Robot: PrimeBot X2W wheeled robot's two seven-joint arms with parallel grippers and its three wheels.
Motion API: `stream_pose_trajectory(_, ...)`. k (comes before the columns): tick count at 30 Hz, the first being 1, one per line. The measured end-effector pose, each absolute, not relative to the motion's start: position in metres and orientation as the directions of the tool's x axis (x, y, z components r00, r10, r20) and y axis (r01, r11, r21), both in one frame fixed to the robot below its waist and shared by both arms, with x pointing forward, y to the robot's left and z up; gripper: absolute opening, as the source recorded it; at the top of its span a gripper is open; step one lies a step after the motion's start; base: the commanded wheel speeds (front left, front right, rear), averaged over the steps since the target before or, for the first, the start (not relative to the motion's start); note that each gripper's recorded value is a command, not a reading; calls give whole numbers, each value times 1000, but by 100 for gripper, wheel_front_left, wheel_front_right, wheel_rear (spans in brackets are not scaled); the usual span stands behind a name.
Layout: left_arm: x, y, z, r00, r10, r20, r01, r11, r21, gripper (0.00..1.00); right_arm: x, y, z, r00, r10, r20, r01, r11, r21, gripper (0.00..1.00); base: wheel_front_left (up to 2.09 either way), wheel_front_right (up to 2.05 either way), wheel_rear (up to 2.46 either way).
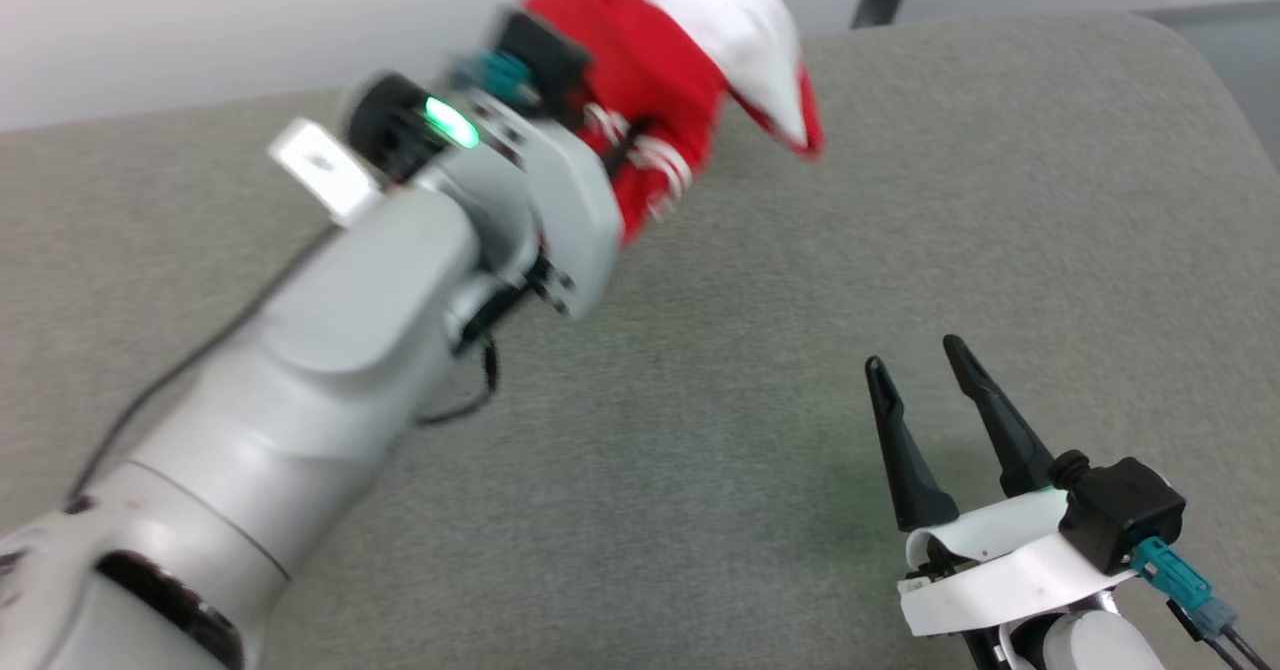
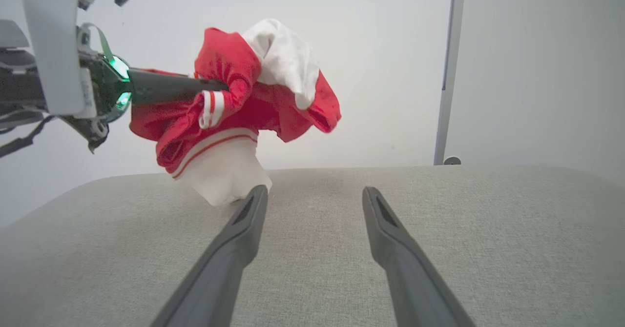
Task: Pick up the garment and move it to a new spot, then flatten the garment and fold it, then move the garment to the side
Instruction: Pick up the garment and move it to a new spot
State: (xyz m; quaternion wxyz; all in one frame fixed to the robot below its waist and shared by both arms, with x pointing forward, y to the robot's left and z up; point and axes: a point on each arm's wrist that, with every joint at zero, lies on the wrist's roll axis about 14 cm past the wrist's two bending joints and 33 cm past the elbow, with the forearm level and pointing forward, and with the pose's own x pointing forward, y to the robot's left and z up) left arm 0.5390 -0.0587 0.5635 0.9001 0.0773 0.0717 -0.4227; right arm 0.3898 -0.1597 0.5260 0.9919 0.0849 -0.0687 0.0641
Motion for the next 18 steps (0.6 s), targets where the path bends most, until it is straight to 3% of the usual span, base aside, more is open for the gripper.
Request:
stream_pose_trajectory(8, 504, -98, 470, 453, -773, -444, 868, 497, 19, 0, 388, -184, 524, 990, 37, 138, -59, 985, 164, 100, 0, 0, 0)
stream_pose_trajectory(18, 495, -99, 397, 320, -680, -660, 883, 466, -52, 0, 383, -211, 519, 993, -49, 112, 27, 981, 193, 100, 0, 0, 0)
